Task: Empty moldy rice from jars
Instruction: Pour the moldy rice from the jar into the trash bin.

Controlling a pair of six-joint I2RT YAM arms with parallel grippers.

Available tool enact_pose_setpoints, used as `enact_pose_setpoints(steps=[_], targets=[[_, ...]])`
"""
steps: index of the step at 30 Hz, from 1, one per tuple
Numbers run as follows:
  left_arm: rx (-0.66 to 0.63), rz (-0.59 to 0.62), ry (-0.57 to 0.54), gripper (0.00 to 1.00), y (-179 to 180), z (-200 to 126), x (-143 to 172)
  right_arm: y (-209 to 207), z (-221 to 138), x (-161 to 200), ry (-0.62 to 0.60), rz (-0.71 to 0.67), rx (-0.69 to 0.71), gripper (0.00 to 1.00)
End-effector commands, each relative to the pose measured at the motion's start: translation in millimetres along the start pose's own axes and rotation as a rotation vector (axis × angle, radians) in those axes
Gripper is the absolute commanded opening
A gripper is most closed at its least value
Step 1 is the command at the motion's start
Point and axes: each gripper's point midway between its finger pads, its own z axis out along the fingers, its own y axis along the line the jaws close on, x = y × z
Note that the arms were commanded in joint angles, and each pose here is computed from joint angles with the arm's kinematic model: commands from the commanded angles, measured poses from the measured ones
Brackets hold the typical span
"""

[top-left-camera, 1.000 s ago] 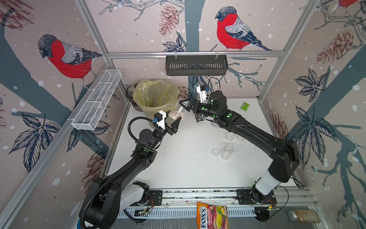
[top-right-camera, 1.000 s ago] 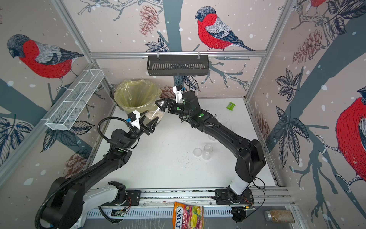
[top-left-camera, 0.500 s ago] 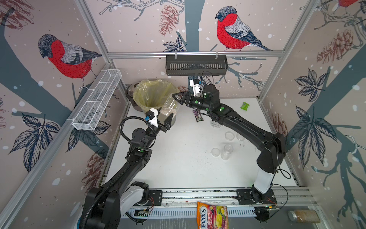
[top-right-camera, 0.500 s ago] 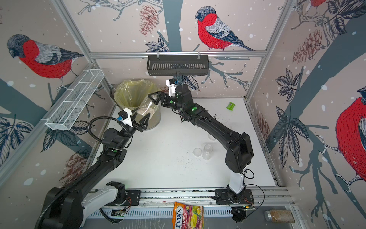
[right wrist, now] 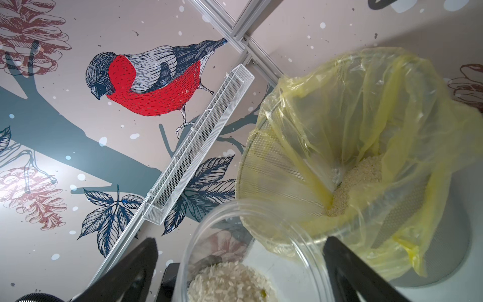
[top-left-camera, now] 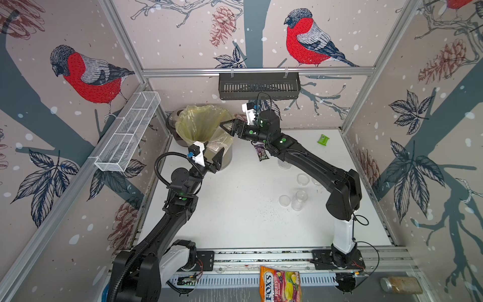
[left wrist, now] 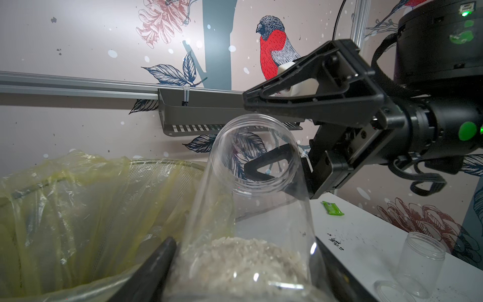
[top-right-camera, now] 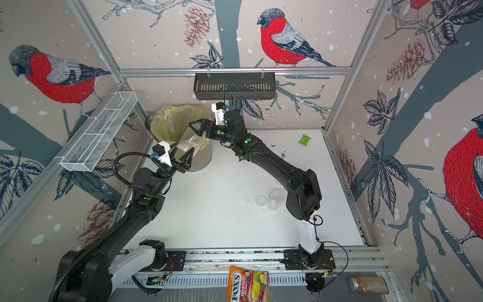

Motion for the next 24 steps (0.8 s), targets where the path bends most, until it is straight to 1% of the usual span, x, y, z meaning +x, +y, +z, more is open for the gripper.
enact_pose_setpoints(steps=[1,5,12,17,20,22,24], targets=[[0.005,0.022,-0.058,0.4,0.7,1.6,-16.3,20.9,3.6,2.0,0.02,-0.001,-0.084,1.0],[-0.013,0.024,-0.058,0.4,8.0,4.1,-15.7,25.3,11.1,-2.5,0.019,-0.012,-0.086,1.0],[-0.058,0.048,-0.082,0.39,27.3,4.9,-33.4,14.4,33.4,-9.7,0.006,-0.026,-0.069,1.0],[-0.098,0.049,-0.071,0.37,46.4,10.6,-36.2,13.2,48.6,-16.2,-0.026,-0.055,-0.098,1.0],[-0.103,0.05,-0.075,0.37,53.9,14.1,-41.2,9.8,54.5,-22.0,-0.05,-0.075,-0.104,1.0],[-0.11,0.063,-0.059,0.37,57.8,18.5,-42.3,12.7,56.2,-23.8,-0.056,-0.077,-0.14,1.0],[-0.112,0.071,-0.042,0.37,60.7,22.1,-39.3,12.8,56.8,-26.2,-0.067,-0.08,-0.146,1.0]])
